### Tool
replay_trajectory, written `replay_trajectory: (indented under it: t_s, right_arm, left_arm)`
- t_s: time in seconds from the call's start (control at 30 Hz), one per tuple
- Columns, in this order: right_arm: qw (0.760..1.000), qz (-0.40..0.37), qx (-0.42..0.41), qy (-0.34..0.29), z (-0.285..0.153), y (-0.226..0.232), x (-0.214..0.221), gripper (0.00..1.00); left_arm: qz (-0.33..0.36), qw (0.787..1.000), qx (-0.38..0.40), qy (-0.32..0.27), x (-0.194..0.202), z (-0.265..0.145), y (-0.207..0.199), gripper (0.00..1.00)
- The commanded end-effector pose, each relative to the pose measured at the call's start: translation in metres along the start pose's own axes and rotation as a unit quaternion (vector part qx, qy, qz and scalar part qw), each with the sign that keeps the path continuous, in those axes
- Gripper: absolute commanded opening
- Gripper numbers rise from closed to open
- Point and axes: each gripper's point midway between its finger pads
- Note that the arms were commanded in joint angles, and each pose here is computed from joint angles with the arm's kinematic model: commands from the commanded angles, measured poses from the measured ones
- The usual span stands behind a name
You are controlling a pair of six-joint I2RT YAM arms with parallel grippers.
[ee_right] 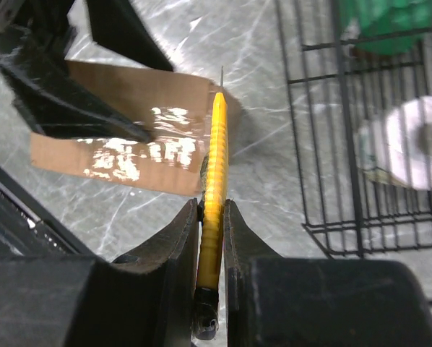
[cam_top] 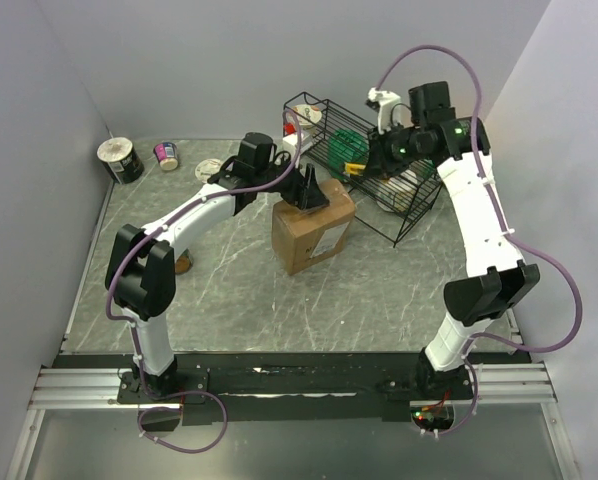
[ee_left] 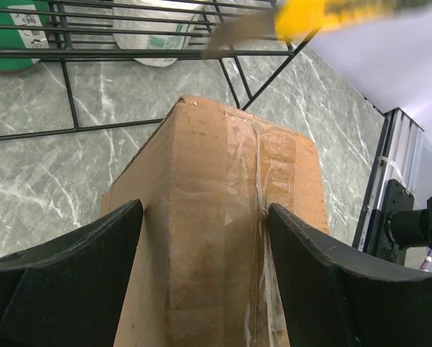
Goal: Unpack the express box
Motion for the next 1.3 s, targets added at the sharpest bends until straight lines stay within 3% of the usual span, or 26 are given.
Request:
replay_trajectory:
  t_s: [0.0,0.57,1.27]
  right_arm:
    - [1.0,-0.017,-0.001,0.002,-0.004,0.015,0.004,0.0]
    - [0.999,-0.026,0.024,0.024,0.004,0.011,0.016,0.0]
    - [0.992,-0.05,0.037,0.114,-0.01,0.007,0.063,0.0]
  left_arm:
    - [-0.013,0.996,-0.032,0.077,0.055,0.004,0.009,0.75]
    - [-0.017,0.996,-0.031,0.077,0.057,0.006,0.01,0.75]
    - [-0.013,0.996,-0.039,0.079,0.058,0.007,0.014,0.76]
Point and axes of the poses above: each gripper's point midway between its finger pads, its own z axis out along the fingers, its own y axis along the line the jaws close on, x = y × z, and after that the axes turned 14 degrees about z, right-handed
